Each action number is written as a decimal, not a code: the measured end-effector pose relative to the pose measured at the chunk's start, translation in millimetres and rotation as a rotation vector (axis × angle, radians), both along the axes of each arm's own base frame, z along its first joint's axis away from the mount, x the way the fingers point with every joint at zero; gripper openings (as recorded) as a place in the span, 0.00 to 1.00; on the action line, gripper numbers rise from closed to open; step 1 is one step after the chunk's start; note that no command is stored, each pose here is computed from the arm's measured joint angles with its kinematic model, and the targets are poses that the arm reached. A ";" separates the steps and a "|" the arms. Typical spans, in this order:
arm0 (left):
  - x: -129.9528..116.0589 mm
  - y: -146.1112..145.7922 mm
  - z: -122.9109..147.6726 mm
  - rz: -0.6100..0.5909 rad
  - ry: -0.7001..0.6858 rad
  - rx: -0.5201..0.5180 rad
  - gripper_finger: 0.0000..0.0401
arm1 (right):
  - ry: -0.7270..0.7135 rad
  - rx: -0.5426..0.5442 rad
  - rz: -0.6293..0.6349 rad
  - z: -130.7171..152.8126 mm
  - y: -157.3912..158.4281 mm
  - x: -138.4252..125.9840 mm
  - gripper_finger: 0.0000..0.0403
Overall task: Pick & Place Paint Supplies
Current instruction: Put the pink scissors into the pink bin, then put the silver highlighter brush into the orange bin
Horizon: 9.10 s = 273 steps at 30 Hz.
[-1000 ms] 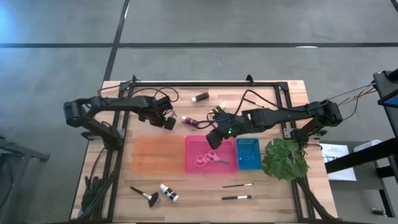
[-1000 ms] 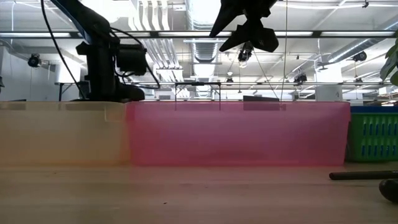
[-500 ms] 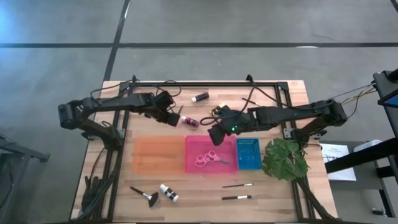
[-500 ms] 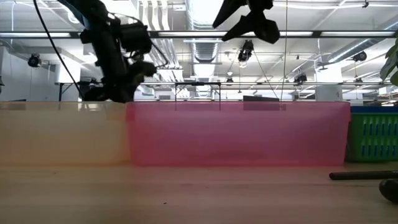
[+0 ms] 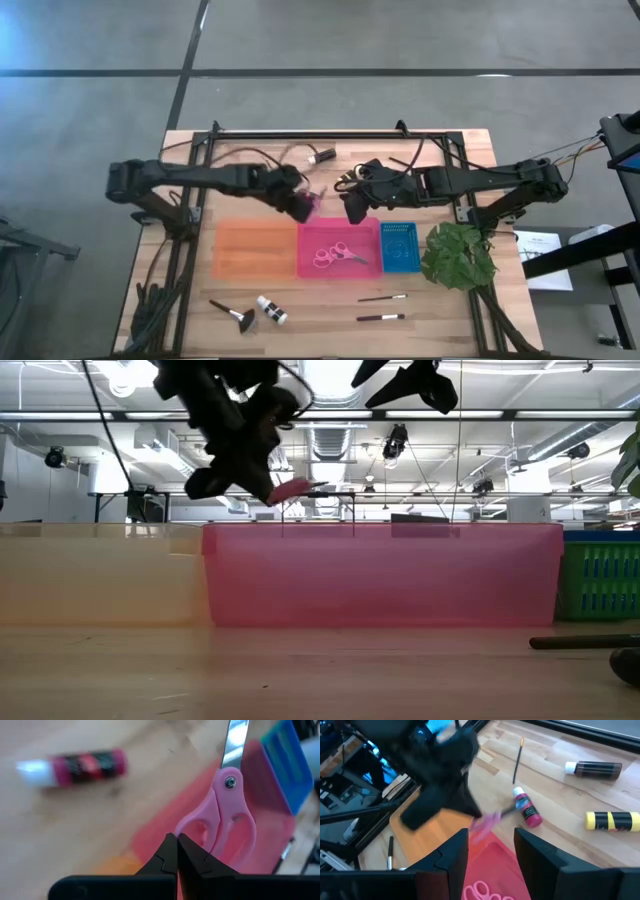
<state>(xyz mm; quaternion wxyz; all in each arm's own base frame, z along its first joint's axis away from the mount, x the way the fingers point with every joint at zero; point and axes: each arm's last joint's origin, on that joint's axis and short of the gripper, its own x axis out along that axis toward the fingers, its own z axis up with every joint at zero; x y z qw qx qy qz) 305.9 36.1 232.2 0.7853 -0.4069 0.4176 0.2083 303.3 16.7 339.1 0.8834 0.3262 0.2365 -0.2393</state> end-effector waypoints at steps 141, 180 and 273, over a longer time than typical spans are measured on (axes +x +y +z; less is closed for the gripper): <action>-152.8 -259.8 -96.2 -1.155 0.184 0.344 0.31 | -0.013 0.053 -0.029 15.6 1.6 -25.3 0.39; -155.2 -259.3 -101.2 -1.158 0.232 0.289 0.31 | -0.010 0.050 -0.017 15.5 1.8 -25.0 0.39; -139.4 -189.3 -36.0 -0.975 0.397 0.467 0.14 | 0.001 0.025 0.020 14.0 8.9 -26.0 0.39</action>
